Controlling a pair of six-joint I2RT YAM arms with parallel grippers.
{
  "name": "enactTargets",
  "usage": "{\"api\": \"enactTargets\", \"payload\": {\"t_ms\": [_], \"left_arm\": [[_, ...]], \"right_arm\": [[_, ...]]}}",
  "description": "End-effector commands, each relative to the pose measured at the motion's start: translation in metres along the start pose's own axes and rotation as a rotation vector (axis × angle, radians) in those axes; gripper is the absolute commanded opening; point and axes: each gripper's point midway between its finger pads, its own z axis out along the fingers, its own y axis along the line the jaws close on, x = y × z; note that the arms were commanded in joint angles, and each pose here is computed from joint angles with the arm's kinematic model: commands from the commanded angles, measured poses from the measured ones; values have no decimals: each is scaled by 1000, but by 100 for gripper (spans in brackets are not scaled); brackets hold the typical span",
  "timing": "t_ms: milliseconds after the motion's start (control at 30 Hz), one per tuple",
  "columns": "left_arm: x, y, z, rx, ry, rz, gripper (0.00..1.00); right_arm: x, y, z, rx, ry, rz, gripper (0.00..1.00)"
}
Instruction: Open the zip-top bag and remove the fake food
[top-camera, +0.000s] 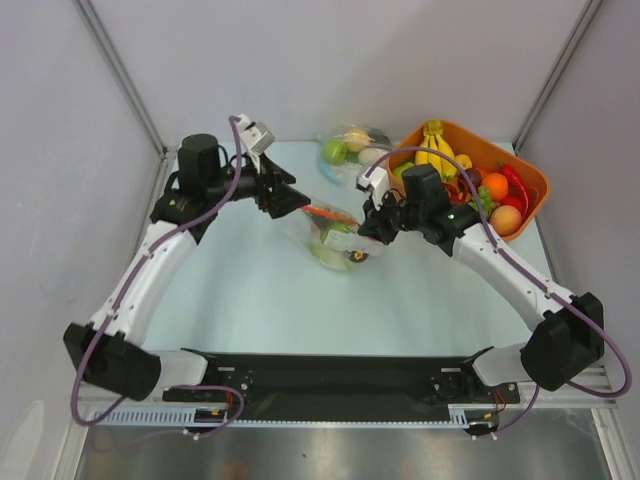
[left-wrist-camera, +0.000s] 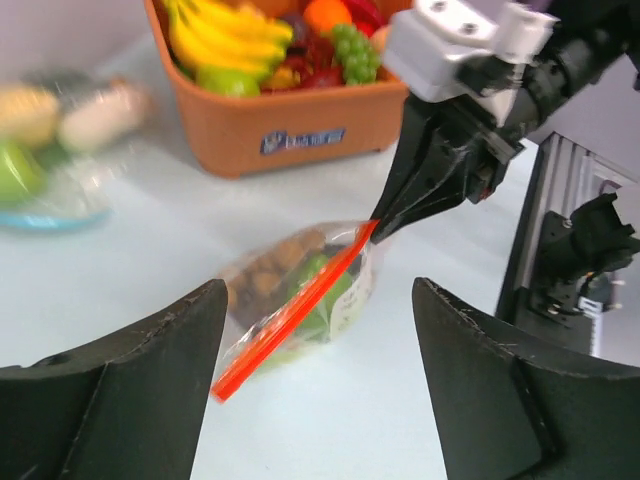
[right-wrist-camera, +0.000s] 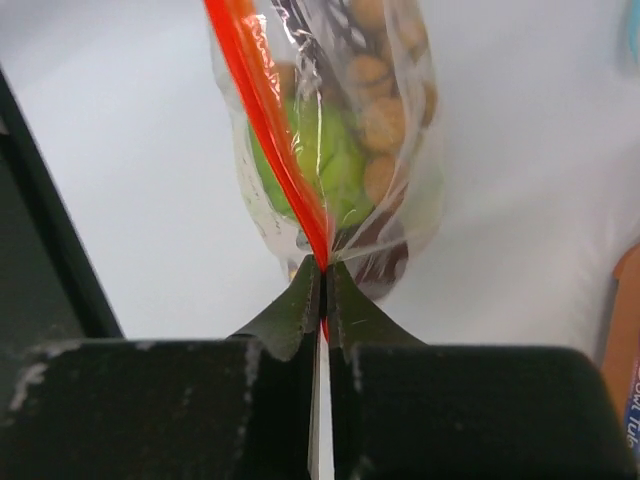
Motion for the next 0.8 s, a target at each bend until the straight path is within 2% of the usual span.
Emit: {"api": "enactTargets", "payload": {"t_ms": [0,167,300,567,700,767], "left_arm": [[-43,-27,-15,-21,-155,316,80],[-36,-58,-11,40,-179,442,82],[-15,-81,9,108,-108,500,83],[44,-98,56,229,92,477,84],[80,-107,71,268,229,466,82],[97,-109,78,280,288,464,70]], "right_arm": [[-40,24,-28,-66,-20,-66,0],[-41,45,-43,-135,44,-61,0],[-44,56,-50,-169,59,-76,0],[-36,69,-55,-198,87,-72,0],[-34,69,-57,-183,84,-76,0],[-34,68,-60,-172,82,-77,0]]}}
